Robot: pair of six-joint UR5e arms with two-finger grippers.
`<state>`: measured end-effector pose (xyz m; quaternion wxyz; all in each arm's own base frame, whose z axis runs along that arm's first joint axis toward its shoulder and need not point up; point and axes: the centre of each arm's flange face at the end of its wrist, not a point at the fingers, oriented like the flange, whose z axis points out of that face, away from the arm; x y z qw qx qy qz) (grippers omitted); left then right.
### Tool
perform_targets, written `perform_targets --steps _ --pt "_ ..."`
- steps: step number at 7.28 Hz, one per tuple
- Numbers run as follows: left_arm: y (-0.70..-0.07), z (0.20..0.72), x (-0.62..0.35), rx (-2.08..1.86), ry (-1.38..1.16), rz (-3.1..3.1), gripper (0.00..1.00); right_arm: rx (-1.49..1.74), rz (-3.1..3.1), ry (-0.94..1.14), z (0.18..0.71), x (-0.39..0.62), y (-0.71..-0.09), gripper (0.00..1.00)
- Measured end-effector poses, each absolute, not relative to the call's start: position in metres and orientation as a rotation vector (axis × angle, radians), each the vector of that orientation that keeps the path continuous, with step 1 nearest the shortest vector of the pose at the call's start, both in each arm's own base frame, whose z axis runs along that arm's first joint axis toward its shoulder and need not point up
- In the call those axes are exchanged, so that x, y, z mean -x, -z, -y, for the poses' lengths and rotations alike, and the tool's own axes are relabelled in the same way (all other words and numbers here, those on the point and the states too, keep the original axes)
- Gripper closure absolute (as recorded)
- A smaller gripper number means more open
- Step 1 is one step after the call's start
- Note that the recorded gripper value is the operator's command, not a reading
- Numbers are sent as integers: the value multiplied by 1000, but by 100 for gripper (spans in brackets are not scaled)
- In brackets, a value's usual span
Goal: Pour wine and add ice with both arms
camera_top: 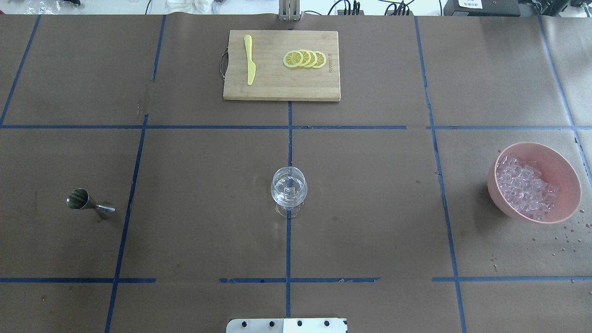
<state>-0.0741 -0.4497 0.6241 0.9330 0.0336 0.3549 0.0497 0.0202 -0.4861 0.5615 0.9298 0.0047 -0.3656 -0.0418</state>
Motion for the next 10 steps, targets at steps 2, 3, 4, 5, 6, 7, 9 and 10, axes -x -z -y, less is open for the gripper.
perform_targets --steps 2,3,4,5,6,7,9,10 --pt "-623 450 75 -68 -100 -727 0 -7 764 84 485 -19 -561 0" --pt "-624 449 75 -66 -99 -727 0 -5 773 83 485 -18 -561 0" --pt "-625 448 75 -64 -98 -728 0 -5 778 83 484 -18 -561 0" --pt "-626 447 75 -63 -97 -728 0 -6 780 82 484 -18 -561 0" --pt "-627 446 75 -63 -96 -729 0 -6 781 81 484 -18 -560 0" --pt "-627 446 75 -64 -96 -729 0 -6 781 80 484 -18 -560 0" --pt "-627 445 75 -66 -97 -730 0 -8 781 81 484 -18 -559 0" --pt "-627 445 75 -67 -97 -730 0 -9 781 81 484 -18 -558 0"
